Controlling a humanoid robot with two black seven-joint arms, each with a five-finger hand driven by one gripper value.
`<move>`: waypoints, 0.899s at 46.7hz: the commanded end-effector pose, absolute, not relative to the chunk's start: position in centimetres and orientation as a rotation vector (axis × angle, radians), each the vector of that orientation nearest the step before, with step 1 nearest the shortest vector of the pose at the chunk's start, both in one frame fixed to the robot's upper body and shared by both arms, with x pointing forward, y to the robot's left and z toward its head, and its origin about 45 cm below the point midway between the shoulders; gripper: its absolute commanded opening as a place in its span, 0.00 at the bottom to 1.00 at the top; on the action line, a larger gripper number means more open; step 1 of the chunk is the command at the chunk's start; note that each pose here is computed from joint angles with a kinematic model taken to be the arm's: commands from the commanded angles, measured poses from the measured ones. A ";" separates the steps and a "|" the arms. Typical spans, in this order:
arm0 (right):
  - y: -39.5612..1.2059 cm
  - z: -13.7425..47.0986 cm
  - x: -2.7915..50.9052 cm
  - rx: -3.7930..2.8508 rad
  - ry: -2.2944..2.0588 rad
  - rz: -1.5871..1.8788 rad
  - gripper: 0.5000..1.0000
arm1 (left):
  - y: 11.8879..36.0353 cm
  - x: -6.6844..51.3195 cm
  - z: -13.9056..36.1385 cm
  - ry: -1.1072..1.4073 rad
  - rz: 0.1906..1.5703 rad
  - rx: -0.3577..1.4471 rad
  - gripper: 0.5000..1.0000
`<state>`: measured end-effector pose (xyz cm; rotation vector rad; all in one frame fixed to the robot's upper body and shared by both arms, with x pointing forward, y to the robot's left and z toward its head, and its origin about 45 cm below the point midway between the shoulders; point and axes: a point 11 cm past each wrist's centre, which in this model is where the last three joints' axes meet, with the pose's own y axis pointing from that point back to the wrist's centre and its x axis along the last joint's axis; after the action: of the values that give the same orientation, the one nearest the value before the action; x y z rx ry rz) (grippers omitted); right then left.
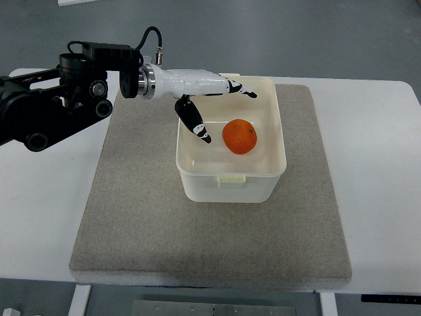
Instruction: Put orange in box with left hand
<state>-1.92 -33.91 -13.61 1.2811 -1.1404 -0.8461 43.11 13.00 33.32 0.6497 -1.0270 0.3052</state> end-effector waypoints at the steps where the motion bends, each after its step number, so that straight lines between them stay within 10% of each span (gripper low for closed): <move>1: -33.9 -13.6 -1.9 1.281 -1.140 -0.846 0.86 | 13.4 43.4 34.3 -0.981 0.368 0.587 0.99; 18: -33.9 -13.6 -1.9 1.281 -1.140 -0.846 0.86 | 19.1 46.2 38.2 -0.652 0.717 0.264 0.99; 42: -33.9 -13.6 -1.9 1.281 -1.140 -0.846 0.86 | 33.8 48.2 33.3 0.056 1.060 -0.106 0.99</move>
<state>-1.93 -33.91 -13.61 1.2810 -1.1404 -0.8462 48.34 31.73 34.65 -0.0391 -0.0425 1.0214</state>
